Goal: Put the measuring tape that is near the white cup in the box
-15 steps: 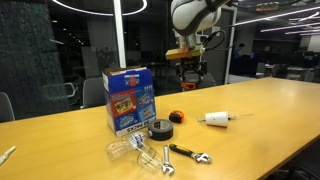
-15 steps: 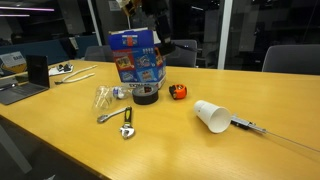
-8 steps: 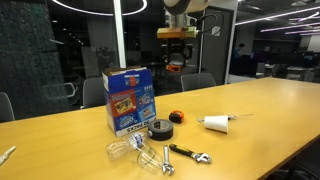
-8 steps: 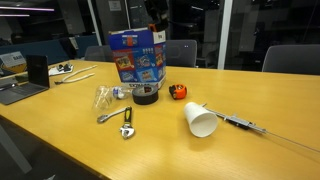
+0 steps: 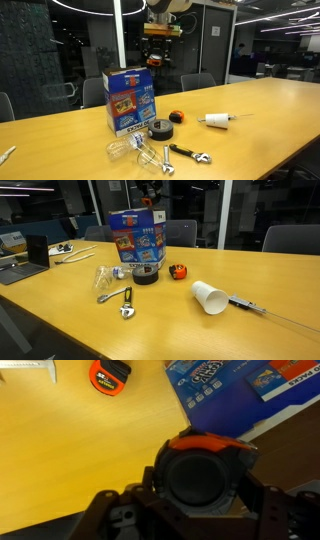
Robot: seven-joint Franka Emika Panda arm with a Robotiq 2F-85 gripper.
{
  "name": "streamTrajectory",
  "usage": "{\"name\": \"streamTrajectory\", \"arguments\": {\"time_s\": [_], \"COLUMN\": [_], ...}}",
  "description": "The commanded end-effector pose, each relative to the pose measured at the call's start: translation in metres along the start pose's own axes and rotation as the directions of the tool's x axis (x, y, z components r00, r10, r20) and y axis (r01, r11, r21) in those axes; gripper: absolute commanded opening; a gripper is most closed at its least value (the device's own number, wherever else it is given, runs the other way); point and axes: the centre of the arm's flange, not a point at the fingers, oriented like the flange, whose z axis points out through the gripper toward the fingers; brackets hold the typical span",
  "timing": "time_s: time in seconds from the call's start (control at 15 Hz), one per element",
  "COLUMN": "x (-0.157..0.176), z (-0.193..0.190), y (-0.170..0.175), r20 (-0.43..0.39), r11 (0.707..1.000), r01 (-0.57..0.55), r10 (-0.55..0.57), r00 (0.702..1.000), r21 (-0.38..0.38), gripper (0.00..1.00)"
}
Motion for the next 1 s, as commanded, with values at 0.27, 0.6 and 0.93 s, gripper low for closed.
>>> {"name": "streamTrajectory", "arguments": {"time_s": [0.27,0.6,0.93], "x": [0.041,0.038,0.039], "z": [-0.001,0.026,0.051], "y": [-0.072,-0.1,-0.107], "r20": [-0.065,-0.065,-0.029], "r11": [0.977,0.961,0.957], "r01": [0.171,0.198,0.202], "r10": [-0.164,-0.189,-0.201], "r00": [0.984,0.98,0.979], "r21": [0.124,0.192,0.21], "gripper": [0.56,0.56,0.96]}}
